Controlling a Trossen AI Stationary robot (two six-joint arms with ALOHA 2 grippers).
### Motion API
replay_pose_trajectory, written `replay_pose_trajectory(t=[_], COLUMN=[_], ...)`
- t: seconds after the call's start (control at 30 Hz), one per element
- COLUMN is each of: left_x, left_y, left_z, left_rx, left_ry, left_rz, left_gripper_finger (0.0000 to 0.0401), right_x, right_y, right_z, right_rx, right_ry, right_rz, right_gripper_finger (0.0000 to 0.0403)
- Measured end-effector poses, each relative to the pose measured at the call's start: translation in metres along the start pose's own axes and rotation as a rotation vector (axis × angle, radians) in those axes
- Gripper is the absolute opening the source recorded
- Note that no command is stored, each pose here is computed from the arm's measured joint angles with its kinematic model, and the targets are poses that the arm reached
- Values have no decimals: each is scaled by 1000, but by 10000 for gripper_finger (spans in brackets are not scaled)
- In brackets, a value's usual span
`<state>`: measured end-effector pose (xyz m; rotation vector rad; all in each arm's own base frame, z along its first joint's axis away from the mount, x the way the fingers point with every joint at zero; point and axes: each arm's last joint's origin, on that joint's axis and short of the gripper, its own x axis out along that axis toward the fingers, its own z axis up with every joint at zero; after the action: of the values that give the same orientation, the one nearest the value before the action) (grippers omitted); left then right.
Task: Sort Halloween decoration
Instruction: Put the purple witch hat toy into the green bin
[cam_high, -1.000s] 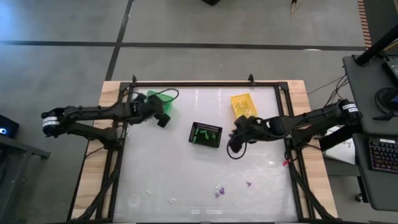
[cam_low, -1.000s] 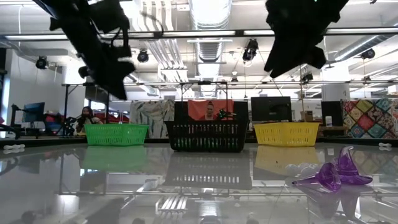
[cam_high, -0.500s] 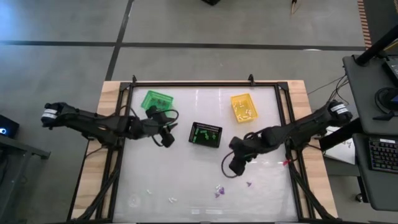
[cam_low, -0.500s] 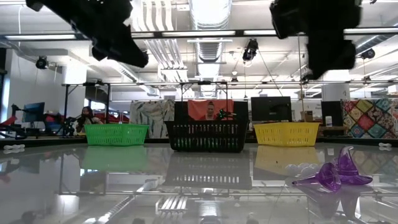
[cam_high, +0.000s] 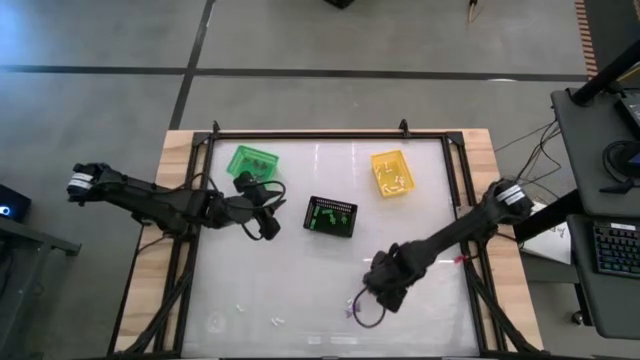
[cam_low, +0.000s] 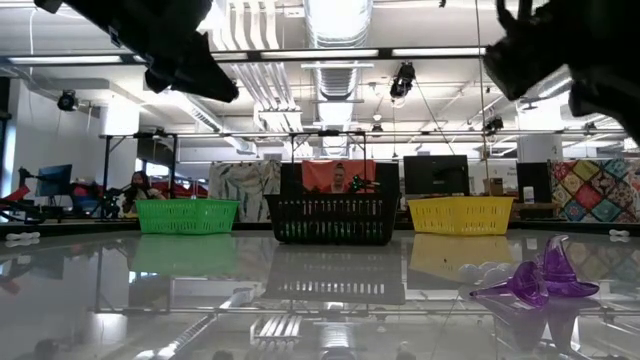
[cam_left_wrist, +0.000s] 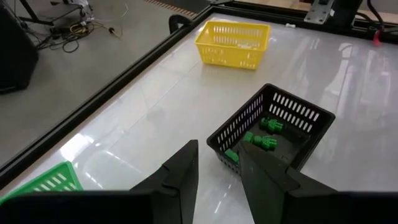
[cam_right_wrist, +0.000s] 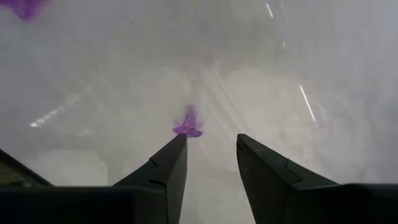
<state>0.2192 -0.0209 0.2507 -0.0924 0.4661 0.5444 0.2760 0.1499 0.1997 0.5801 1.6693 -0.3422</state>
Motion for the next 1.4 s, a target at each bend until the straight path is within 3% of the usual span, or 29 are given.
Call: replay_pose_trajectory(t=[0.4,0.8,0.97,1.2,1.4], left_x=[0,-4,-5,-7,-11], left_y=[-1,-6,-7,-11,-17], left_z=[0,-2,-2,-1,-1], left_rx=[1,7,6,-2,-6], left_ry=[0,-6,-6,-20,-41], left_rz=[-3,-32,-40,-59,-97], left_gripper_finger=[97,97,97,97,97], right_x=[34,56,58,59,59], right_y=[20,28,29,29,28], right_z=[-6,-1,-1,-1,-1], right_rx=[-37,-47,-49,-55,-78], right_ry=[42,53,50,48,49], right_rz=[-78,-80,-83,-83,-90], right_gripper_finger=[147,145,116,24,10])
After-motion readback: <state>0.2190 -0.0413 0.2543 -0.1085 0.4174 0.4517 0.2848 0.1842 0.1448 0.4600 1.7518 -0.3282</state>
